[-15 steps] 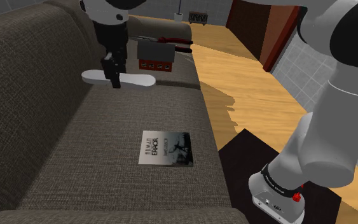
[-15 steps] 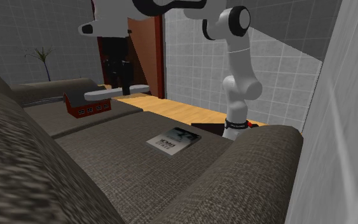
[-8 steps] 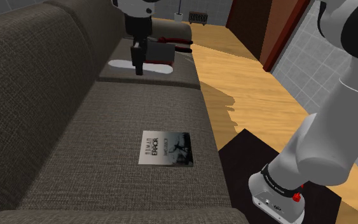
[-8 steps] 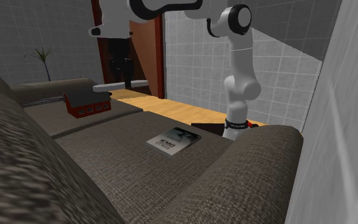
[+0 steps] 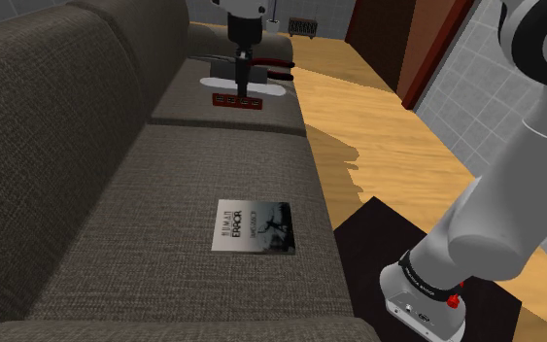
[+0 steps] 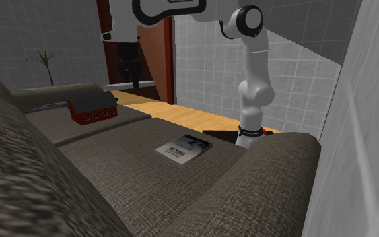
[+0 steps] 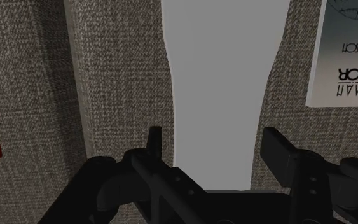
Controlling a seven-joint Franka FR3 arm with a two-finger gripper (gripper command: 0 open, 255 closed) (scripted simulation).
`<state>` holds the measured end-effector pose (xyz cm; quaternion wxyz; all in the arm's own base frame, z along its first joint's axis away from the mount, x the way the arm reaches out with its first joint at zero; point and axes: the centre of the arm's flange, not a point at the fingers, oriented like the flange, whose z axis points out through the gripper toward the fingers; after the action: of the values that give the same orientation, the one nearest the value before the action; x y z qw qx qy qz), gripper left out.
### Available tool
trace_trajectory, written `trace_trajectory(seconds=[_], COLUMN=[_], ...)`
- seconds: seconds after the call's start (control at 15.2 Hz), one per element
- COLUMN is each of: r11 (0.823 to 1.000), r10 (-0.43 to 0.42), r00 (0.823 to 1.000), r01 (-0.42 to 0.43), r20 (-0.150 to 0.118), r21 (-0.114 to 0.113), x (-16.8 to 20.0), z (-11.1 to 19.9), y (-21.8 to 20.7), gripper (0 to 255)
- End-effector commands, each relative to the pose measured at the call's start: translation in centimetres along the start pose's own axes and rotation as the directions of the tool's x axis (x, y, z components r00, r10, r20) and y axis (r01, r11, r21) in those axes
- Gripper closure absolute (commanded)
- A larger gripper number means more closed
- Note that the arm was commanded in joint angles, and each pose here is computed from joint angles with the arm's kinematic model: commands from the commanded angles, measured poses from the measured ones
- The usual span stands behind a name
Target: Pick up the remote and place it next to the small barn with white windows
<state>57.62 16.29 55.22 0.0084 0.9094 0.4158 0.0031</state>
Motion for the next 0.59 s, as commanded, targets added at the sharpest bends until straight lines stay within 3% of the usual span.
trace_trajectory(seconds=[0.0, 0.53], r11=[1.0, 1.0], r10=[-0.002, -0.002], r00=[1.0, 1.0], r01=[0.002, 0.002], r20=[0.0, 0.0], r21=[-0.001, -0.001], x=[-1.4, -7.1], z=[0.3, 0.4], y=[2.0, 10.9], gripper=[255, 255])
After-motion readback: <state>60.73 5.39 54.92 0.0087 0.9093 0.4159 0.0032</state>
